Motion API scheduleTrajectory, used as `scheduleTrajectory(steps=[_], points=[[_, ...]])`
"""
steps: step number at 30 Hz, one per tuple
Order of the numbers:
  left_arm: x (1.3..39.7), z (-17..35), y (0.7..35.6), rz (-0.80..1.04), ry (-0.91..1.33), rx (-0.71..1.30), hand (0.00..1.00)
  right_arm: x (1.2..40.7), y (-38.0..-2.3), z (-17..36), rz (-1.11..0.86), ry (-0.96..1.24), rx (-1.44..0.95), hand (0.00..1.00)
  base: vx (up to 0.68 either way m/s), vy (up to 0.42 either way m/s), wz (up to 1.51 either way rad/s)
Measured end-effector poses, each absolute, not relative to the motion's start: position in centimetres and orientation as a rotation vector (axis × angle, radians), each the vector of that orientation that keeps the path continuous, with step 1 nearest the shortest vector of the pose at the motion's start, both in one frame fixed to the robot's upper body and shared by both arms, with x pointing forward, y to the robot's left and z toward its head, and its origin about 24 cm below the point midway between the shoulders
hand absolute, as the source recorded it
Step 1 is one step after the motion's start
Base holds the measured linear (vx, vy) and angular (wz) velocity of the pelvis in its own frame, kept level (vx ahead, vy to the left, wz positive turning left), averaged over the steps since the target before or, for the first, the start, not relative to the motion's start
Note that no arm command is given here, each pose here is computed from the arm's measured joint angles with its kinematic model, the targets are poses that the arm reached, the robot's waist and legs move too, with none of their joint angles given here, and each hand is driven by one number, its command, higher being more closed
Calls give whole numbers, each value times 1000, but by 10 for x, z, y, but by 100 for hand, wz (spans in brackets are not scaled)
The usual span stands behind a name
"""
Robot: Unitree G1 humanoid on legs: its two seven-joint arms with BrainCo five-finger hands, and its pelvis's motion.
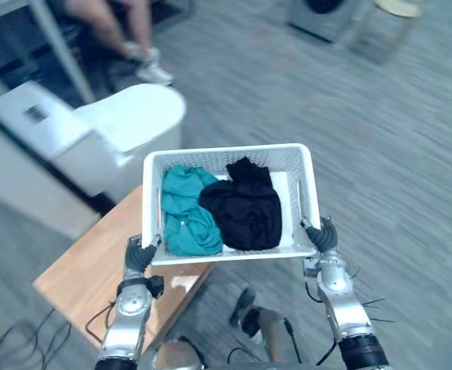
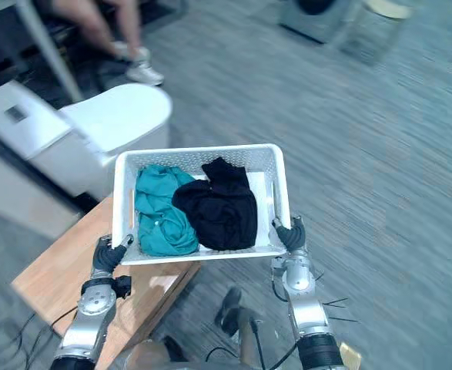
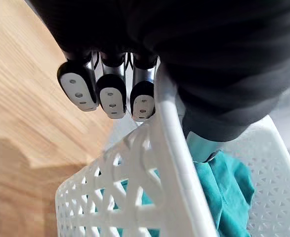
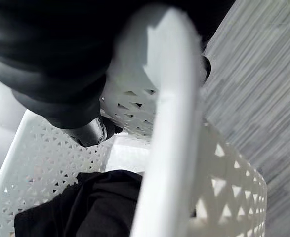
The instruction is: Pick up the laundry basket with both hands and put the clothes into the washing machine.
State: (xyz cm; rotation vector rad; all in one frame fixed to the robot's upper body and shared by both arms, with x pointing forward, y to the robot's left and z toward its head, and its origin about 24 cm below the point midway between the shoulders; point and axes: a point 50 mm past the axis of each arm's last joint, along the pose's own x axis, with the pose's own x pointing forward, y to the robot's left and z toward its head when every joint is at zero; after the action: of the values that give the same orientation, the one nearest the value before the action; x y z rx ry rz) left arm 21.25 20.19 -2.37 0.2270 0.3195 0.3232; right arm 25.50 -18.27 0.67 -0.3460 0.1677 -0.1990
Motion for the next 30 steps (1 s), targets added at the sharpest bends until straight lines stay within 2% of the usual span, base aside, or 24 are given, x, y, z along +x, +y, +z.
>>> scheduleTrajectory(steps=[5, 9, 17, 23, 30], points=[[178, -51, 188, 306, 461, 194, 100, 242, -192, -5, -184, 237, -389, 100, 148, -61, -164], [177, -52, 185, 293, 467, 193, 100, 230, -195, -5, -194, 240, -395, 100, 230, 38, -77], [174, -55, 175, 308, 485, 135, 100, 229, -200, -8, -226, 256, -384, 100, 423, 113, -34], [163, -59, 189, 312, 520, 191, 100, 223, -191, -23, -217, 321, -351, 100, 572, 101, 8], [178, -49, 188, 256, 463, 239, 100, 224, -196, -21, -244, 311, -342, 100, 579, -90, 34]])
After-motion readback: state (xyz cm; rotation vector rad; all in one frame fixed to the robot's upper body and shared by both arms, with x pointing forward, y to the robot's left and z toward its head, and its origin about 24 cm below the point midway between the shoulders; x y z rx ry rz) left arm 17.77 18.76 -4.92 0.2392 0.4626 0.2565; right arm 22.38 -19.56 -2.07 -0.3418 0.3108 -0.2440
